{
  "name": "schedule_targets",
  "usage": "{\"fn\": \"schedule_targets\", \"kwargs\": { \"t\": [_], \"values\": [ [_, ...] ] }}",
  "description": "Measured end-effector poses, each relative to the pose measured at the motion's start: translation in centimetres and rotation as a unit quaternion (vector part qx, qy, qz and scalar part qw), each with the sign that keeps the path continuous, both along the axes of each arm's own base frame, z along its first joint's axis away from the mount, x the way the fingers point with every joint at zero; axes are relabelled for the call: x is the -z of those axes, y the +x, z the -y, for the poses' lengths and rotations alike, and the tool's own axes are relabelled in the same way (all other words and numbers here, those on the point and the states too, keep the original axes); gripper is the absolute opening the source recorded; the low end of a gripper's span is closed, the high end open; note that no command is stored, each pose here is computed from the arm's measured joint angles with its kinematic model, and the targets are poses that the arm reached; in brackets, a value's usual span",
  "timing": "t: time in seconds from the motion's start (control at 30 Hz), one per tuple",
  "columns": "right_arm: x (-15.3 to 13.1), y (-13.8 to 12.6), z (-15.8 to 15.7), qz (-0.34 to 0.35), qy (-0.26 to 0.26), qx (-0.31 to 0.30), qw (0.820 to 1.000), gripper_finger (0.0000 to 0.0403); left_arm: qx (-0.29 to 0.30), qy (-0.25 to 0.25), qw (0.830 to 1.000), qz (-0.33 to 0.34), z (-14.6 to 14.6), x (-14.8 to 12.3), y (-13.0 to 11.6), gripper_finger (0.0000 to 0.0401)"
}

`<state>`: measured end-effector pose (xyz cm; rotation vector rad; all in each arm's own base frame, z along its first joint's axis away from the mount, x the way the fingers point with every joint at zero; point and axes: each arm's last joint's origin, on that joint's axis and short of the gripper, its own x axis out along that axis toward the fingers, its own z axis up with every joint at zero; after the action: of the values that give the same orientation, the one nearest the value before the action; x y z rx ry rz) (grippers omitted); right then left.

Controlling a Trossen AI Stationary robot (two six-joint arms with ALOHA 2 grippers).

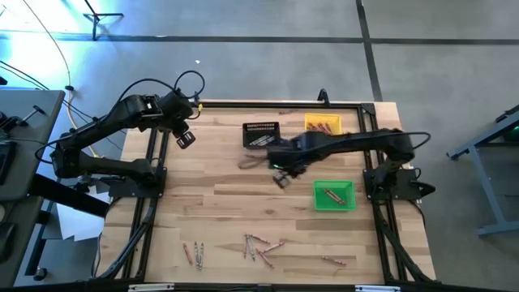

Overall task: Sort crayons
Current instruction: Put the pink crayon into the green basket, then put the red crayon into the yellow basket

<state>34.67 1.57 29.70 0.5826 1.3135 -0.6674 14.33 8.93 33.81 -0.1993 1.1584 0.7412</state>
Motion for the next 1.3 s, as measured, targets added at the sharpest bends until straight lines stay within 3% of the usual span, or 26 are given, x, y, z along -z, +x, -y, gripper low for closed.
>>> {"fn": "schedule_targets", "kwargs": {
  "t": [0.23,0.37,0.57,0.8,0.97,1.3],
  "values": [
    [-1.6,-6.4,-3.0,-0.094,0.040,0.014,0.995,0.0006,0.000,0.004,1.000,0.007,-0.1,-0.1,0.1,0.0081],
    [0.6,-9.0,-4.0,-0.109,0.082,0.031,0.990,0.0007,-0.001,0.014,1.000,0.026,-0.2,-0.2,0.4,0.0081],
    [5.1,-12.2,-3.3,-0.092,0.099,0.082,0.987,0.0007,0.000,0.046,0.995,0.083,-0.8,-0.9,1.4,0.0081],
    [9.2,-14.7,-2.7,-0.068,0.132,0.097,0.984,0.0007,-0.014,0.059,0.990,0.125,-1.1,-1.3,1.9,0.0081],
    [10.0,-15.6,-2.5,-0.068,0.129,0.100,0.984,0.0023,-0.048,0.042,0.988,0.144,-1.0,-1.3,1.9,0.0081],
    [8.8,-15.3,-2.5,-0.055,0.118,-0.013,0.991,0.0115,-0.118,0.007,0.975,0.188,-1.0,-1.3,1.9,0.0081]
  ]
}}
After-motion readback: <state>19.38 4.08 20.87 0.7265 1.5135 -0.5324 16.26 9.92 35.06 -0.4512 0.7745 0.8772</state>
